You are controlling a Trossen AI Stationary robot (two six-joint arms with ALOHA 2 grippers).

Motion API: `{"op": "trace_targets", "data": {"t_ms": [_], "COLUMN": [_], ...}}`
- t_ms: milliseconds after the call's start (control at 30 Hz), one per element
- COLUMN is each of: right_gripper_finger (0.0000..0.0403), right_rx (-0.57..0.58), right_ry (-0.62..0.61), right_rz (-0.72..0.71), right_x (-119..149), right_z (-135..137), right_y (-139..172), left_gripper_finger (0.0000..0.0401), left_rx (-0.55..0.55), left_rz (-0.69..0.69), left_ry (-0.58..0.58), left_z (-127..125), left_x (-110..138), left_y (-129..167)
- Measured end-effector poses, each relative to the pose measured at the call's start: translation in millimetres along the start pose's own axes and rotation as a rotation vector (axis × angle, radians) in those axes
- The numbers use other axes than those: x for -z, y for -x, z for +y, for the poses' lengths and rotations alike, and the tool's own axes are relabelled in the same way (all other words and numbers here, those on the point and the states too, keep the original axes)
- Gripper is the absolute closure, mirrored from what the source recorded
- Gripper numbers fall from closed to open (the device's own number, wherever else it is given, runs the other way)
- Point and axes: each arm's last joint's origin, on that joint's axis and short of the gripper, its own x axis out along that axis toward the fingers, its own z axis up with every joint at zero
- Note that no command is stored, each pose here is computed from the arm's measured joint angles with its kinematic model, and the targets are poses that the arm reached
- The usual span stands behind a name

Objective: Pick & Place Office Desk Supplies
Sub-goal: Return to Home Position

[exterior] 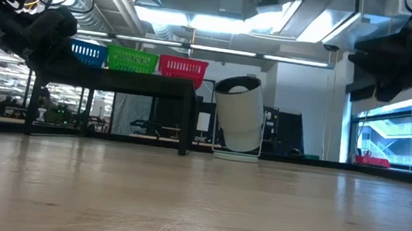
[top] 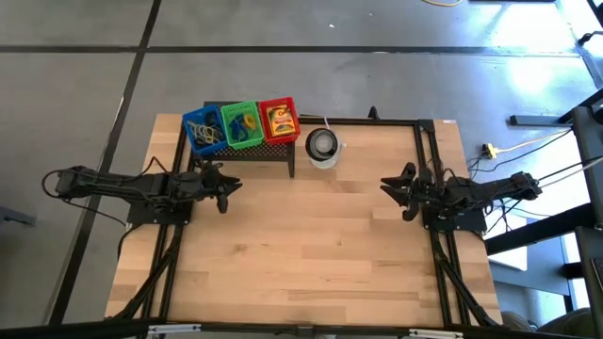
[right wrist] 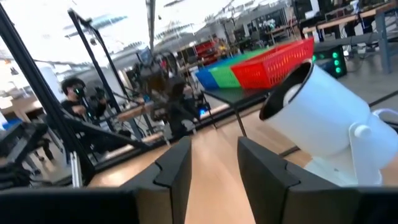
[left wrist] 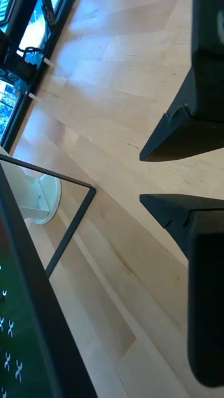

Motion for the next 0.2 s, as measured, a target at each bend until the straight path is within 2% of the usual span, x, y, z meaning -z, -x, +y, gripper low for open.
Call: {"op": "trace_targets", "data": {"t_ms": [200], "right_gripper_finger": [0.0273], "right_rx": [-0.01], "right_ry": [-0.016], "right_rz": [-0.026], "right_x": [-2.7], "right_z": [0.3], "right_y": [1.2], "left_gripper_finger": [0.0313], "left_rx": [0.0], "left_rz": [0.0], "left_ry": [0.0], "left_z": [0.0], "left_x": [0.0], "left_y": [0.0]}}
